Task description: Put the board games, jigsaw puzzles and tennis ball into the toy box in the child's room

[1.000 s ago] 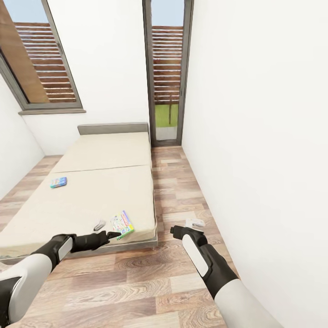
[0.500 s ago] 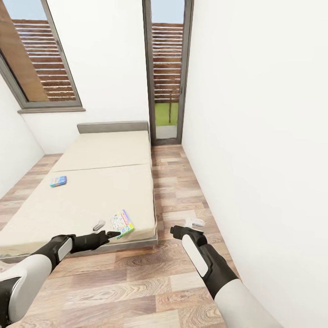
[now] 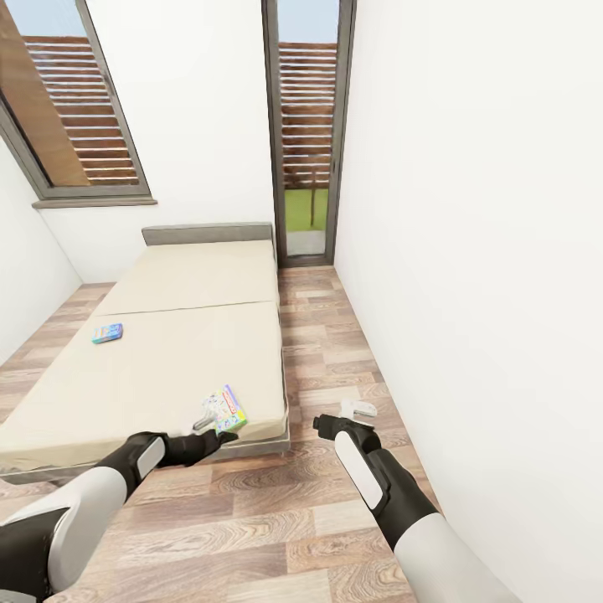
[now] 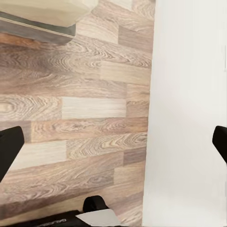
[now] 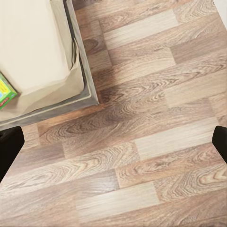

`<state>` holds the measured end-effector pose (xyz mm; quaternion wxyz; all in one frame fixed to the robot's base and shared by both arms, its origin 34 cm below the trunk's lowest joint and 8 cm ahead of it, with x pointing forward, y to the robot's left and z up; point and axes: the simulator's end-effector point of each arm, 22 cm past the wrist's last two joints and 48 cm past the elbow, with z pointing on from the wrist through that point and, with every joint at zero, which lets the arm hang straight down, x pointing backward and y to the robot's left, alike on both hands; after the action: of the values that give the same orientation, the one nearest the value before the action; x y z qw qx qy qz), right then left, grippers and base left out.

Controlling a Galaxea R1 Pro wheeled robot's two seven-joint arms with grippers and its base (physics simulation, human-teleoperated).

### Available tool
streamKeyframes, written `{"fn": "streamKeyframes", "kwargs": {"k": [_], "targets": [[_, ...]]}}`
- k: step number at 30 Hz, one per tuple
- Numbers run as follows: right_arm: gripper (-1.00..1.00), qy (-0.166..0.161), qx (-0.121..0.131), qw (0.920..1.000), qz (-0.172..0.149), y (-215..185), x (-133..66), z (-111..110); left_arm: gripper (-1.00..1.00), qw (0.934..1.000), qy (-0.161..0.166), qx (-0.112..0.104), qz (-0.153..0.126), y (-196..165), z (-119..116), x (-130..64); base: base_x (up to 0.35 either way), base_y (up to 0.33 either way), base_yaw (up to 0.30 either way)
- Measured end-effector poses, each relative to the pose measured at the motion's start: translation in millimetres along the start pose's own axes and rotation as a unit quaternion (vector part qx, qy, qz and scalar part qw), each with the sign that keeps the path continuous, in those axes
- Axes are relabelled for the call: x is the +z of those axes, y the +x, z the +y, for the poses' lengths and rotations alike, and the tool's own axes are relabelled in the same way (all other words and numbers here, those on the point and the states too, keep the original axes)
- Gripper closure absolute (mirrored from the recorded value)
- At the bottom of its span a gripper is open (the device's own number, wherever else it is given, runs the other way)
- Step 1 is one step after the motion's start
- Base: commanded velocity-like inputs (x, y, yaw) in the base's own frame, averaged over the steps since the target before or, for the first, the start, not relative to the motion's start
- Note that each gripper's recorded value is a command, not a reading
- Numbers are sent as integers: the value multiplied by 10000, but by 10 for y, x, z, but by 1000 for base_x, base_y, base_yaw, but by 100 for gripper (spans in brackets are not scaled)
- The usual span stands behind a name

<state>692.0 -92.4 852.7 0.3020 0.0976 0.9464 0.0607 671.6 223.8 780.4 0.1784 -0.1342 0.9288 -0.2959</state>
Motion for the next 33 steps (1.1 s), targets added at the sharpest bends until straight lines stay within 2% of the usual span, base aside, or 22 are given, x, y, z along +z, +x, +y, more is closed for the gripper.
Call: {"fn": "streamKeyframes", "kwargs": {"k": [9, 12, 16, 18, 20, 24, 27, 33], "targets": [[-100, -3, 2, 10000, -5, -4, 0, 1, -100, 9992, 106, -360, -104, 59, 67, -18, 0, 0, 0], [-100, -7, 2, 10000, -7, -8, -1, 4, -100, 9980, 269, -514, -236, -18, 96, -96, 0, 0, 0], [-100, -14, -1, 10000, -8, -8, -2, 8, -100, 9930, 858, -678, -455, -113, 137, -339, 0, 0, 0], [-100, -15, -4, 10000, -8, -9, -3, 10, -100, 9890, 1176, -686, -570, -183, 160, -511, 0, 0, 0], [-100, -15, -7, 10000, -7, -10, -4, 11, -100, 9832, 1534, -643, -746, -317, 220, -788, 0, 0, 0], [-100, -14, -10, 10000, 0, -4, -4, 10, -100, 9775, 1831, -534, -903, -400, 256, -1017, 0, 0, 0], [-100, -9, -11, 10000, 3, 0, -3, 7, -100, 9756, 1920, -491, -942, -404, 231, -1041, 0, 0, 0], [-100, -5, -11, 10000, 3, 0, -3, 5, -100, 9739, 2048, -493, -851, -299, 39, -874, 0, 0, 0]]}}
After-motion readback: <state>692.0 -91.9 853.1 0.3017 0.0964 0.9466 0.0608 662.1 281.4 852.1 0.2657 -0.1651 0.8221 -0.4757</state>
